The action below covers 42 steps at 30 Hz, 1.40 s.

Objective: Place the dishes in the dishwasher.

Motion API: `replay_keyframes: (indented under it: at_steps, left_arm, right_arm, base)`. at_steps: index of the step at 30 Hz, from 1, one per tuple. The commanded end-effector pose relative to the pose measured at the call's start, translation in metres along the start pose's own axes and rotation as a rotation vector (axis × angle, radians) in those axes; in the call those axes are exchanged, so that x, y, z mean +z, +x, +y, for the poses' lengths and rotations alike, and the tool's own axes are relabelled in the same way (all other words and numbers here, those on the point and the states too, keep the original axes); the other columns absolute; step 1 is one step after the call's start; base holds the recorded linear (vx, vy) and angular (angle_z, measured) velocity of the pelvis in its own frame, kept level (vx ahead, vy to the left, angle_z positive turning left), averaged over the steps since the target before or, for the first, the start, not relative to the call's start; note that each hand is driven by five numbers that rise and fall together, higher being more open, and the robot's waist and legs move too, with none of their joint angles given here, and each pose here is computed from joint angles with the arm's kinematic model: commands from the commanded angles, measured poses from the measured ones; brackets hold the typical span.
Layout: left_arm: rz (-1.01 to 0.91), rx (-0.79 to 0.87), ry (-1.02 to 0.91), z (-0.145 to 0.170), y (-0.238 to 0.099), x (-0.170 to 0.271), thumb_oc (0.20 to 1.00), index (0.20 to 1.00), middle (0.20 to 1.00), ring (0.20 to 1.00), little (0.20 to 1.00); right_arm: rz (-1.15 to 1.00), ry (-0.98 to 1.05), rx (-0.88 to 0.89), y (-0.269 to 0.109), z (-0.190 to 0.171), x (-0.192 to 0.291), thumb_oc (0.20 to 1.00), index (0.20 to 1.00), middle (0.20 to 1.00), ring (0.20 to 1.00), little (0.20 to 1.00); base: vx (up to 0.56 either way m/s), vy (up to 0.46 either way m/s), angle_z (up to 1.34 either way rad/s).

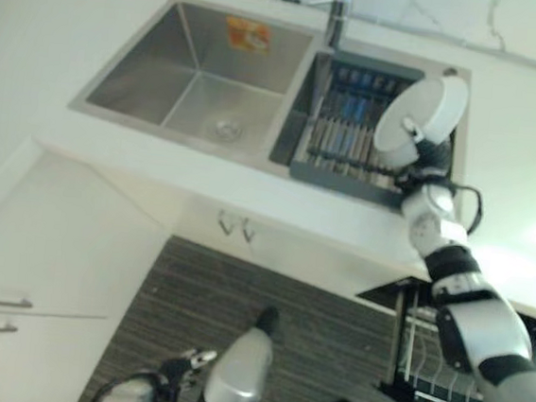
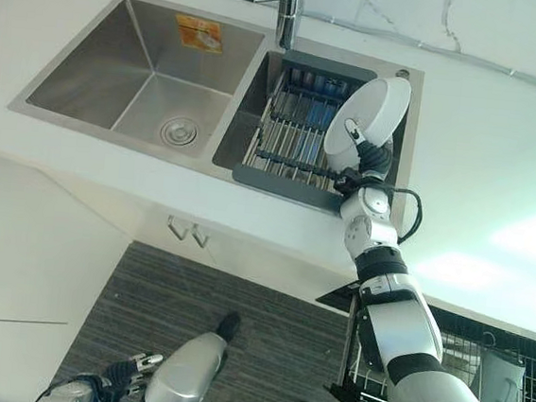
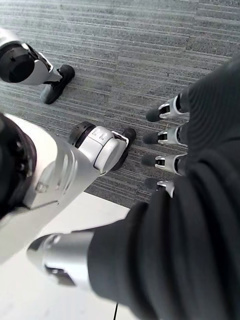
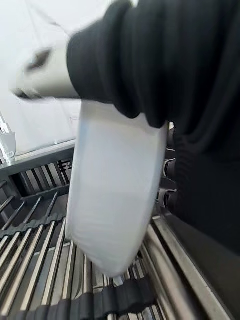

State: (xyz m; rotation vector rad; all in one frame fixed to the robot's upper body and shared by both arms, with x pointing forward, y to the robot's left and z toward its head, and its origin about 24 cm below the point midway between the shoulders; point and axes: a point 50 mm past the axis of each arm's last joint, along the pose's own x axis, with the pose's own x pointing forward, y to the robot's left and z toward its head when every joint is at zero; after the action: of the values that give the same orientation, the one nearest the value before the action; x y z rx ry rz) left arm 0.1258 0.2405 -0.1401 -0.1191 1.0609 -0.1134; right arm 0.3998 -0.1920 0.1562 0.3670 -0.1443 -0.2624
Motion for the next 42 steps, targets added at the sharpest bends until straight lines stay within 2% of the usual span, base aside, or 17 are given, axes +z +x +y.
replay_keyframes:
  at_steps: [1,15,26,34,38,42]
  left_arm:
    - [0.027,0.011,-0.006,0.01,-0.006,-0.008,1.0,1.0,1.0,1.0,1.0]
    - [0.032,0.025,-0.016,0.012,-0.008,-0.01,1.0,1.0,1.0,1.0,1.0]
    - [0.099,0.038,-0.017,0.007,-0.011,-0.038,1.0,1.0,1.0,1.0,1.0]
    - [0.144,0.055,-0.03,0.006,-0.014,-0.056,1.0,1.0,1.0,1.0,1.0]
    - [0.163,0.052,-0.039,0.002,-0.015,-0.064,1.0,1.0,1.0,1.0,1.0]
    - [0.176,0.039,-0.065,-0.008,-0.015,-0.075,1.0,1.0,1.0,1.0,1.0]
  right_arm:
    - [-0.133,-0.052,0.035,0.007,0.004,0.03,0.2,0.2,0.2,0.2,0.2]
    - [-0.384,-0.138,0.037,-0.01,0.021,0.045,0.2,0.2,0.2,0.2,0.2]
    - [-0.477,-0.171,0.045,-0.029,0.019,0.042,0.2,0.2,0.2,0.2,0.2]
    - [-0.656,-0.054,0.126,-0.055,0.032,0.067,0.2,0.2,0.2,0.2,0.2]
    - [-0.716,-0.012,0.17,-0.074,0.027,0.07,0.2,0.2,0.2,0.2,0.2]
    - [-0.737,-0.014,0.216,-0.093,0.005,0.07,0.2,0.2,0.2,0.2,0.2]
  base:
    - [0.0,0.0,0.0]
    - [-0.03,-0.043,-0.02]
    - [-0.02,-0.064,-0.2]
    - [-0.03,-0.074,-0.18]
    - [-0.05,-0.043,-0.23]
    - [-0.08,-0.066,-0.45]
